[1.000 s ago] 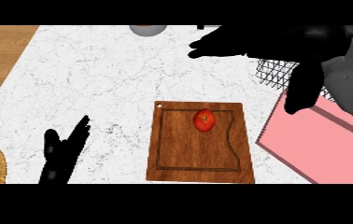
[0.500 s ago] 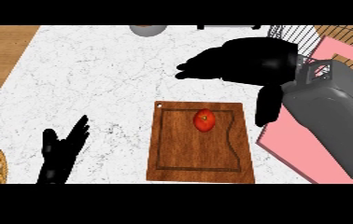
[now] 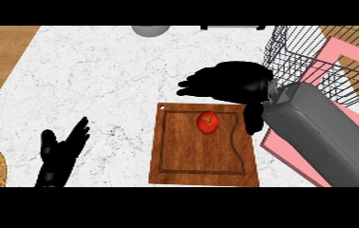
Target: Pick the tomato from the cutting board and place it in the basket
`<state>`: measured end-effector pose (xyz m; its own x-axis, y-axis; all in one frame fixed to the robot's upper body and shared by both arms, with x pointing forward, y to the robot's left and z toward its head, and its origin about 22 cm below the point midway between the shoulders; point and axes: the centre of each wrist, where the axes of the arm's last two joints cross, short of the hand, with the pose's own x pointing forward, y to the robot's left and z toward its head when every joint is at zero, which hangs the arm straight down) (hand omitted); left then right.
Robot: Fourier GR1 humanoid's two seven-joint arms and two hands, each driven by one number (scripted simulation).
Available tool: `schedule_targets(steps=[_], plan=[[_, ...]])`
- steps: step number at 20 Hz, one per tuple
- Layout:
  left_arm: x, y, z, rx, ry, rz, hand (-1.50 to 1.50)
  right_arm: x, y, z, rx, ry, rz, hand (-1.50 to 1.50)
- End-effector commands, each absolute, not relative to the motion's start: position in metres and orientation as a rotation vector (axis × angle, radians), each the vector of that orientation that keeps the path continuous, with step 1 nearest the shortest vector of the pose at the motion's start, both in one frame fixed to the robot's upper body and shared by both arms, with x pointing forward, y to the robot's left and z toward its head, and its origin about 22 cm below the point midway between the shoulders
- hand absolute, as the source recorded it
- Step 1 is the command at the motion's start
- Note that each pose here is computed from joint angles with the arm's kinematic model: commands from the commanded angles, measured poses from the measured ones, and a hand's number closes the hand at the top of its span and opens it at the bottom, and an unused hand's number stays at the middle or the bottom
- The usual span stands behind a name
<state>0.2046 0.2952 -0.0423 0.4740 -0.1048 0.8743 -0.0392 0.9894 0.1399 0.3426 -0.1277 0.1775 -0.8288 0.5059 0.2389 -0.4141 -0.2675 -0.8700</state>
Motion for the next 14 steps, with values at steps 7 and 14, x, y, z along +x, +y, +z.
schedule_targets(steps=[7, 14], plan=[[0.206, 0.297, -0.047, 0.159, -0.993, -0.051, 0.00, 0.357, -0.126, 0.125, -0.112, -1.393, 2.118, -1.50], [0.200, 0.291, -0.049, 0.140, -1.017, -0.017, 0.00, 0.357, -0.128, 0.114, -0.102, -1.389, 2.127, -1.50]])
